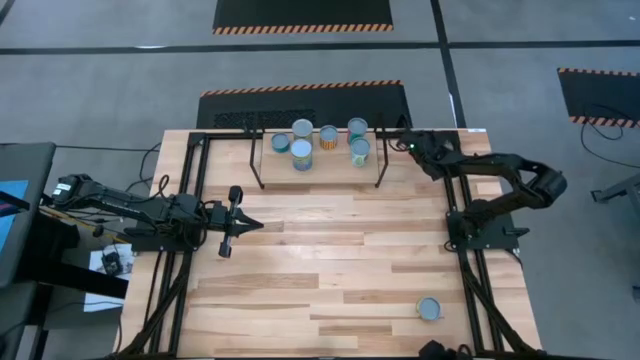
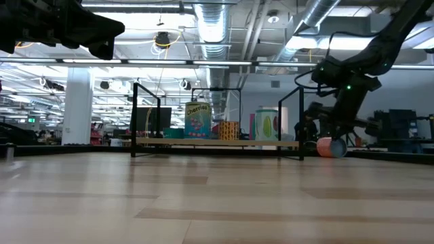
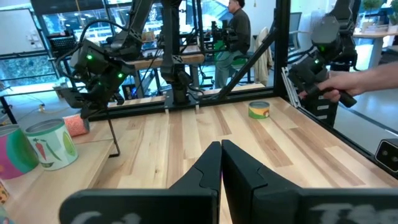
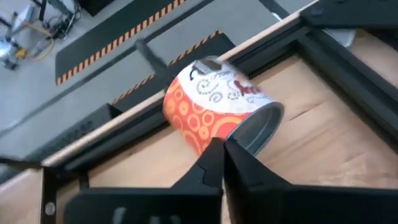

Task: Pick and place cans onto a shelf
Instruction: Put the canned meatballs on the shelf

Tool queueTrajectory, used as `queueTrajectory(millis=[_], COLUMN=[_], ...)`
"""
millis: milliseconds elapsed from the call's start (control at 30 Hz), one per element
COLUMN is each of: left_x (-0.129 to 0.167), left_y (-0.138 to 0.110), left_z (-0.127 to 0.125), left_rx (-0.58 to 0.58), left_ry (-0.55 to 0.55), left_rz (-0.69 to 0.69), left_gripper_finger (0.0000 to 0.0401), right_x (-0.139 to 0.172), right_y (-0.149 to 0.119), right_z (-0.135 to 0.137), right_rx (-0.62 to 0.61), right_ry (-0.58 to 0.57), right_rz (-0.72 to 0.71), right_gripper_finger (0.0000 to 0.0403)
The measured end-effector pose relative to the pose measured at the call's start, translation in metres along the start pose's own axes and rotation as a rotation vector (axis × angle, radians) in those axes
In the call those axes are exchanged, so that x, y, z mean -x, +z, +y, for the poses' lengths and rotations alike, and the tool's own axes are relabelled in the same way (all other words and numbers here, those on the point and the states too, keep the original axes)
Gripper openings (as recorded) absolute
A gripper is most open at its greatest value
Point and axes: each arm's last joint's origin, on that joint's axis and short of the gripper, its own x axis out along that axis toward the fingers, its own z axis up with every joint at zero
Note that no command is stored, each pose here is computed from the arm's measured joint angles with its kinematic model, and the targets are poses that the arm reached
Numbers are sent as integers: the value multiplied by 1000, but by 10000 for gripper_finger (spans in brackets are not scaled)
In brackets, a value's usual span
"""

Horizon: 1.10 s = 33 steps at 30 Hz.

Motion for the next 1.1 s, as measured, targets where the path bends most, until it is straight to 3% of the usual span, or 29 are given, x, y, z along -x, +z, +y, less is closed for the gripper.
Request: queueTrajectory(millis=[267,533,900,1100], left_x=[0,0,0,0], left_y=[0,-1,0,0], left_z=[0,0,0,0], left_rx=[0,-3,-2,-3], left_ry=[0,0,3,4], left_rz=[2,7,1,0], left_gripper_finger=[2,2,2,2], right_x=[2,36,132,196], right_y=[-4,11,53,69], right_z=[-2,13,33,45], right_rx=[152,376,601,716], right_ry=[-25,65,239,439], right_rz=[6,-124,-408,-505], right_gripper_finger=[5,4,3,4])
